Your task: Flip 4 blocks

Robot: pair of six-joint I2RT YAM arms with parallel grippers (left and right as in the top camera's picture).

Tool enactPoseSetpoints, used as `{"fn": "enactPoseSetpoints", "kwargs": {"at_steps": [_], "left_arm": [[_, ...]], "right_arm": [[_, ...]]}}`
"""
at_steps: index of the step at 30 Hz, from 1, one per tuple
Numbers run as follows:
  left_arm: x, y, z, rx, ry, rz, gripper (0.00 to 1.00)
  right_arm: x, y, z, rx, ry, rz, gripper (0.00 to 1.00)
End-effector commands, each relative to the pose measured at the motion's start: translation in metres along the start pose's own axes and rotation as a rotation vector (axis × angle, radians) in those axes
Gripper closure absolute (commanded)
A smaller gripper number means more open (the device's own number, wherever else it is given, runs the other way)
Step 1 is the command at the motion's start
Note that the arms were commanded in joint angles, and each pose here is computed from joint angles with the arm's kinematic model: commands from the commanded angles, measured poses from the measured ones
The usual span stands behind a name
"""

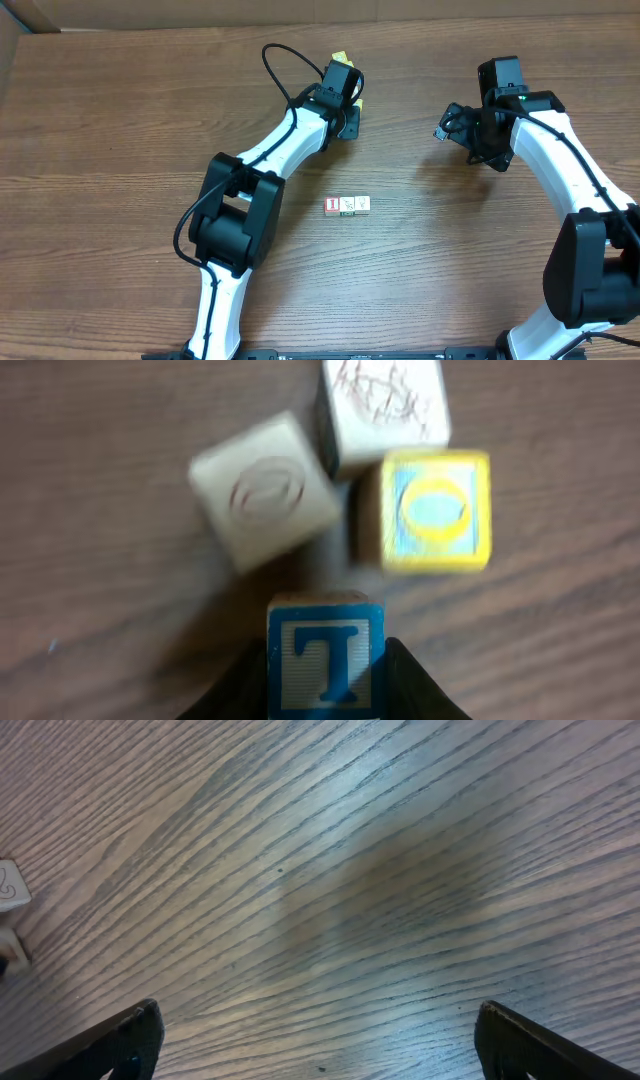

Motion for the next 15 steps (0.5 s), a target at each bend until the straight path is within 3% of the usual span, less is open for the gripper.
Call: {"fn": "enactPoseSetpoints", "kwargs": {"at_steps": [1,5,9,15], "left_arm": [[0.050,0.019,-0.004,-0.001,-0.019,-0.066,0.74],[0.104,0.016,0.002,-0.003,-0.007,-0.041,0.80],[0.142,0.005,0.011,-0.004,0.022,0.014,0.78],[0.142,-0.025,0.026,0.012,0.117,0.189,0.75]], "right_arm": [[0.004,0.004,0.000,0.003,-0.001,-0.022,0.00],[0.004,0.004,0.000,0.003,-0.001,-0.022,0.00],[0.004,0.004,0.000,0.003,-0.001,-0.022,0.00],[0.004,0.004,0.000,0.003,-0.001,-0.022,0.00]]}}
Point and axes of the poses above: each gripper's point midway between its finger pads, its own x axis back along the fingers, its own z axis along the line the jaws close on, y = z × x, the point moved 9 cm from there along x, back along the fingers, and after that the axes turned 9 degrees about x, right-handed, at the moved point
